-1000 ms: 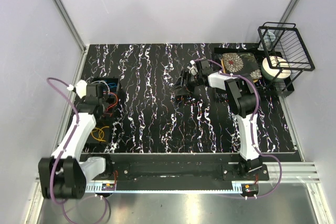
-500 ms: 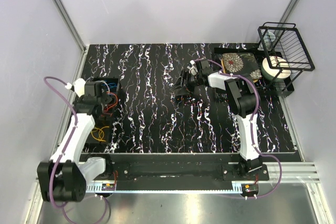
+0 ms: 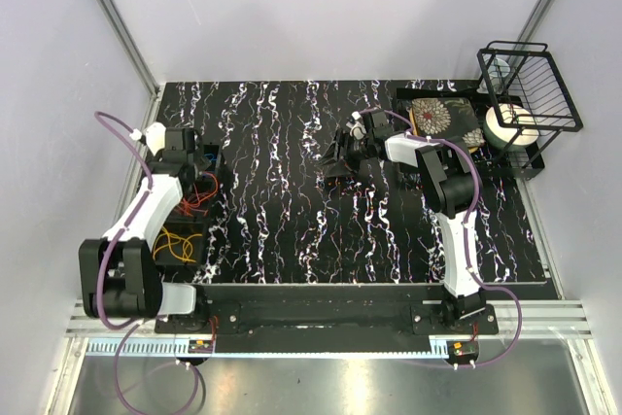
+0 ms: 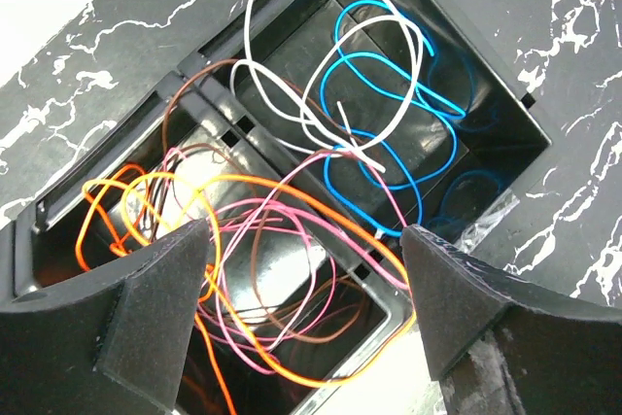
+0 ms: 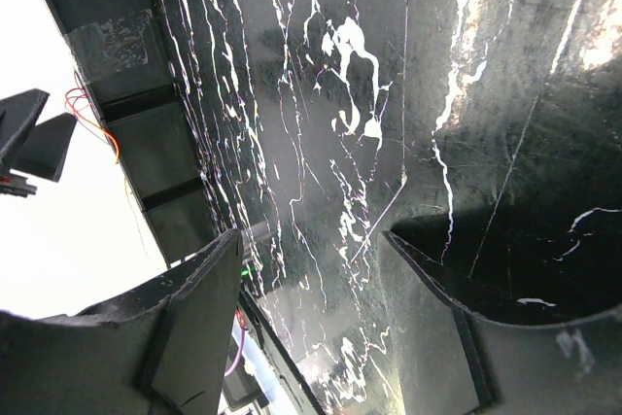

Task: Untangle the cables

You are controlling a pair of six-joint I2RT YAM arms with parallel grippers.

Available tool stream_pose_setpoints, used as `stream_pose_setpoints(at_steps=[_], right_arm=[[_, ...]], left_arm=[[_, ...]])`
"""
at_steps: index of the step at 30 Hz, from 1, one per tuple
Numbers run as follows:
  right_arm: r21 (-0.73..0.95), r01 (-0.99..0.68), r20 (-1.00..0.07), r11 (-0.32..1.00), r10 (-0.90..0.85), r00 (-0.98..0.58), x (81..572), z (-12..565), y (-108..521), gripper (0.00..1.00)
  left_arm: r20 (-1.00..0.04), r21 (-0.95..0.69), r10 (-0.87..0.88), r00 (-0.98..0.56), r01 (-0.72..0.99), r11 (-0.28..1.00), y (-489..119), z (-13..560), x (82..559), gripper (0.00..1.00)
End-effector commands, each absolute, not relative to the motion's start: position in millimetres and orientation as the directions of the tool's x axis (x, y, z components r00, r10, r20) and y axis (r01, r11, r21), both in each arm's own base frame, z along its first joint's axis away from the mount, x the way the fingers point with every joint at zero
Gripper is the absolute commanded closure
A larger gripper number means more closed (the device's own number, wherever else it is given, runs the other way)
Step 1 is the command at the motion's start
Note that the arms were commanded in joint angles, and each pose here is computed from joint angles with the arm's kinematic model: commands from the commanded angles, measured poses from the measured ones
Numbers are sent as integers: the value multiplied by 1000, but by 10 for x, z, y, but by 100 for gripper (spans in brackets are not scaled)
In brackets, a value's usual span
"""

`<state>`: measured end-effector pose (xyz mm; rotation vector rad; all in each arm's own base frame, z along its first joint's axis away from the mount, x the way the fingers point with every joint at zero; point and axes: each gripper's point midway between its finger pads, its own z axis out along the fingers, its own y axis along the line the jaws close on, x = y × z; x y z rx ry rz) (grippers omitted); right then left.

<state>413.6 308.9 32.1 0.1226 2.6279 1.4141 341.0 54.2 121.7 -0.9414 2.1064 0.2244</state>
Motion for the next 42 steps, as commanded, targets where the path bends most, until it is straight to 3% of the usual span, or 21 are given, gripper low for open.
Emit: stream_pose_setpoints(at_steps=[1, 8, 12, 13, 19, 23, 27, 42], right_arm=[[745, 66, -42, 664, 144, -989, 3974, -225, 2977, 34], [746, 63, -43, 663, 143, -989, 3978, -225, 2980, 34], [745, 64, -43, 664, 144, -989, 3984, -226, 2981, 34], [745, 66, -42, 664, 144, -989, 3982, -233, 2980, 35], [744, 66, -40, 665, 143, -989, 3980, -244, 2979, 34], [743, 66, -39, 666, 142, -989, 3973, -240, 2984, 34], [743, 65, -41, 666, 142, -989, 3977, -240, 2983, 34], [744, 65, -39, 665, 141, -989, 3972, -225, 2986, 34]], left_arm=[[-757, -171, -552, -351, -708, 685, 601, 1311, 3663, 16], [-750, -169, -551, -367, -699, 695, 578, 1212, 3801, 21], [-741, -162, -553, -381, -698, 697, 565, 1180, 3807, 30], [-741, -162, -553, -381, -698, 697, 565, 1179, 3799, 38], [-755, -171, -548, -360, -699, 695, 586, 1263, 3723, 60], [-756, -157, -542, -367, -702, 694, 600, 1258, 3667, 86], [-753, -149, -546, -368, -712, 686, 613, 1232, 3594, 98], [-772, -118, -535, -342, -751, 650, 720, 1154, 3150, 100]])
